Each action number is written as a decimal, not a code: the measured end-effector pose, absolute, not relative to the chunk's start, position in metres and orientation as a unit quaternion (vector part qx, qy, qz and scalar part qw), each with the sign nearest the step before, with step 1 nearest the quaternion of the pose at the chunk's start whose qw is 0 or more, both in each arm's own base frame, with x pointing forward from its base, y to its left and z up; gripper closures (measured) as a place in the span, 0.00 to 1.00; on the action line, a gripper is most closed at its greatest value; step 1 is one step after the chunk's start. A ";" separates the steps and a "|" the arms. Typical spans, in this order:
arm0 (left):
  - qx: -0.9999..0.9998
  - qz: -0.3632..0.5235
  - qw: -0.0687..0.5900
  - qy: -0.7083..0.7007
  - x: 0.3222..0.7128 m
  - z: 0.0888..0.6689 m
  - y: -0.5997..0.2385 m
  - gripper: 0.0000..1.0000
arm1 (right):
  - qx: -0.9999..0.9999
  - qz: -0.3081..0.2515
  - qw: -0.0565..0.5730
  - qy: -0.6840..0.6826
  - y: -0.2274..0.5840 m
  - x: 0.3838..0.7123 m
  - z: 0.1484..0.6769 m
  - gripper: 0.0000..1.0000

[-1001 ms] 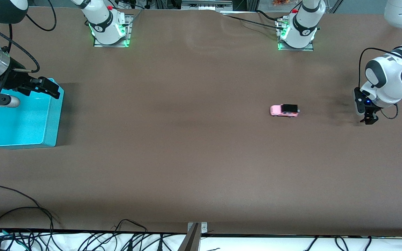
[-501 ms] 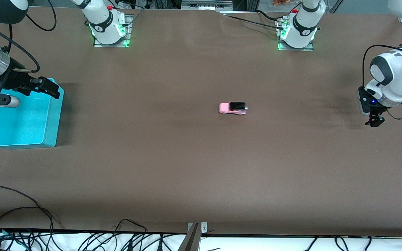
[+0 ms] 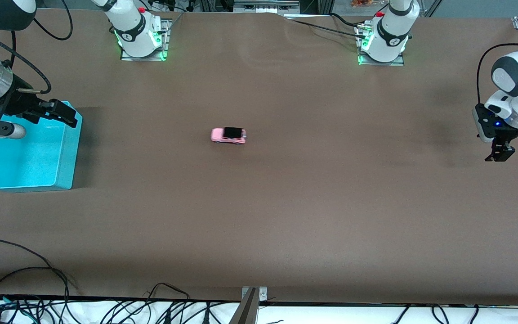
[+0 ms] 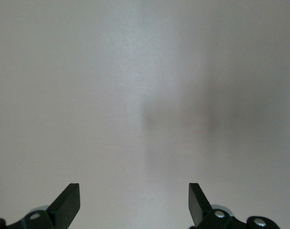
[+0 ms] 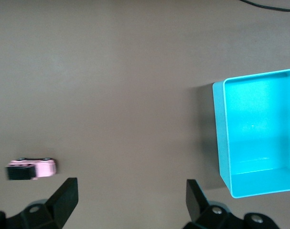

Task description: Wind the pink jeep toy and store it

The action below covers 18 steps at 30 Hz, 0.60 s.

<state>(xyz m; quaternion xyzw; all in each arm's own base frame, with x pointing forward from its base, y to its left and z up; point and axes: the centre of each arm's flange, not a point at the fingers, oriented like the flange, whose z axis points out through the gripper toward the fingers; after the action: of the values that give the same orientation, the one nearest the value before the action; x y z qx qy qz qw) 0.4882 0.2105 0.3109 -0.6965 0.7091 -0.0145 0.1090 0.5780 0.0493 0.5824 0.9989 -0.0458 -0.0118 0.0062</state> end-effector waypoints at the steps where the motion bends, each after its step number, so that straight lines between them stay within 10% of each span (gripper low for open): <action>1: -0.696 -0.018 0.111 0.710 0.489 0.316 0.209 0.00 | 0.999 -0.012 0.006 -0.046 0.049 0.578 0.582 0.00; 18: -0.691 -0.037 0.115 0.712 0.488 0.351 0.200 0.00 | 0.999 -0.021 0.007 -0.038 0.058 0.582 0.571 0.00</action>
<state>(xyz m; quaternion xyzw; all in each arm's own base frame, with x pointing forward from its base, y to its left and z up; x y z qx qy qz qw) 0.4879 0.2000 0.3509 -0.6915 0.7122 -0.0367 0.1153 0.5820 0.0578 0.5711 0.9990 -0.0384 -0.0213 0.0068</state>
